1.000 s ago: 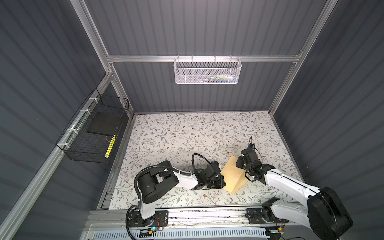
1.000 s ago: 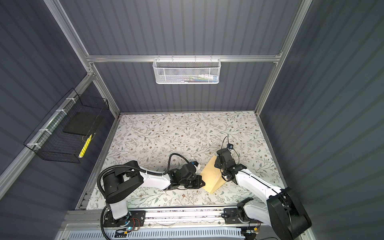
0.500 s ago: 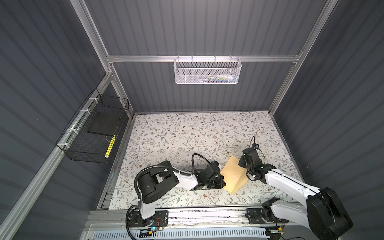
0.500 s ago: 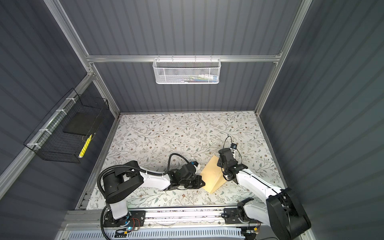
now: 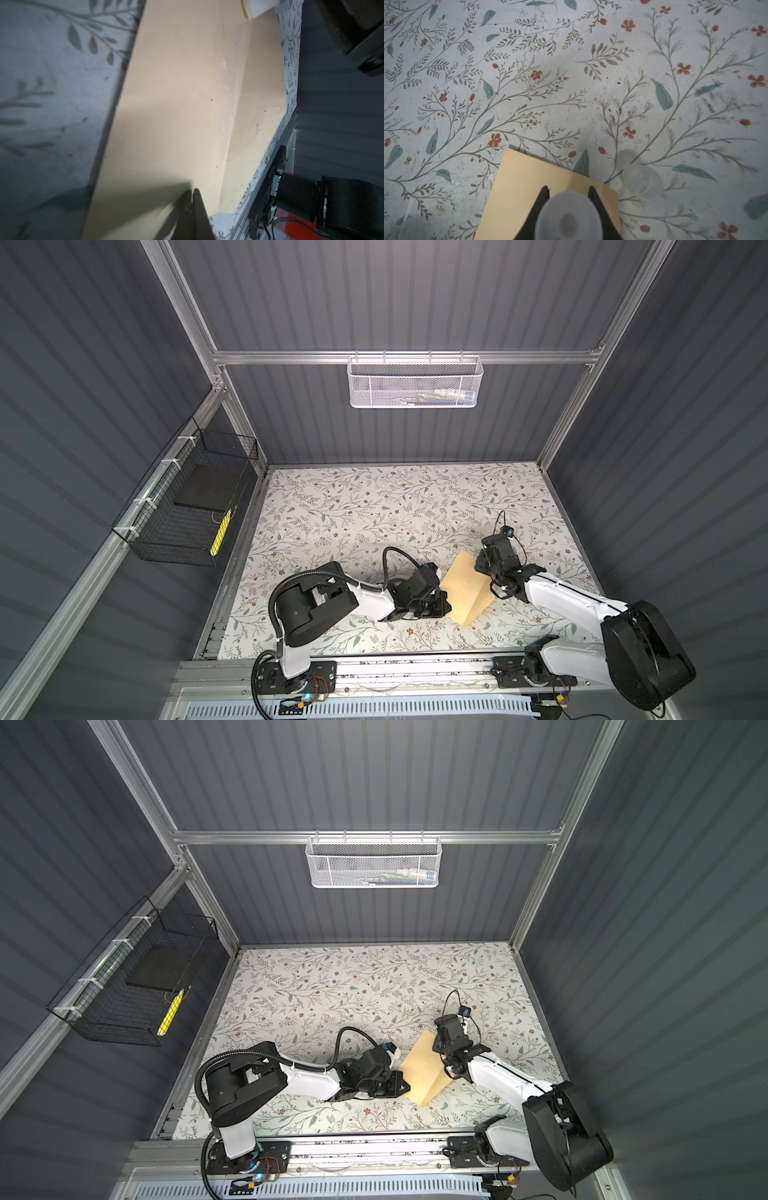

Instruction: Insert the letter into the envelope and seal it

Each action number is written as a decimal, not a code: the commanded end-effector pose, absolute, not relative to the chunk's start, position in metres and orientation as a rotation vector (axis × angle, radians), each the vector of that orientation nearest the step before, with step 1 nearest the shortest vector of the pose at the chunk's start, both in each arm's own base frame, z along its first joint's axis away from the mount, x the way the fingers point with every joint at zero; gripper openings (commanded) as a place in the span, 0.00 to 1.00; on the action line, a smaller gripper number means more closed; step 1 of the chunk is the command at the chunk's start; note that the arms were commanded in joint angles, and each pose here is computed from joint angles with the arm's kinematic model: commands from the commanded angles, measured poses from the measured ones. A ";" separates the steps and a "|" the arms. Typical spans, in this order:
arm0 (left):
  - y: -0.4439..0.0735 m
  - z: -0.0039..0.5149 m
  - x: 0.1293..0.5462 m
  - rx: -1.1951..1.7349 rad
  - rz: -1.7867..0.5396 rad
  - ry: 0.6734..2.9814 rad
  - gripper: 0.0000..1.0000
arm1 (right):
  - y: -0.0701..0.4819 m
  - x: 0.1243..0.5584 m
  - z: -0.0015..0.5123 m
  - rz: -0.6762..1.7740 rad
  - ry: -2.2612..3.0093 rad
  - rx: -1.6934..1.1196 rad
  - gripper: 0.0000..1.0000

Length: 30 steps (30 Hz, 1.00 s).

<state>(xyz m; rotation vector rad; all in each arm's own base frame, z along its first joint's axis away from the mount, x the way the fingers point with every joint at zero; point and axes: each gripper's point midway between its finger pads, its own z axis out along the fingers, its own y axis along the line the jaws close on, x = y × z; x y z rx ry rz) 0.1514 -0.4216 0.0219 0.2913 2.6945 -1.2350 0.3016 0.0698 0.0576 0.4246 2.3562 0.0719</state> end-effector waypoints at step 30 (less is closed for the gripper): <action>-0.385 -0.012 0.152 0.248 -1.010 2.798 0.00 | 0.141 0.230 0.041 0.126 2.512 0.211 0.00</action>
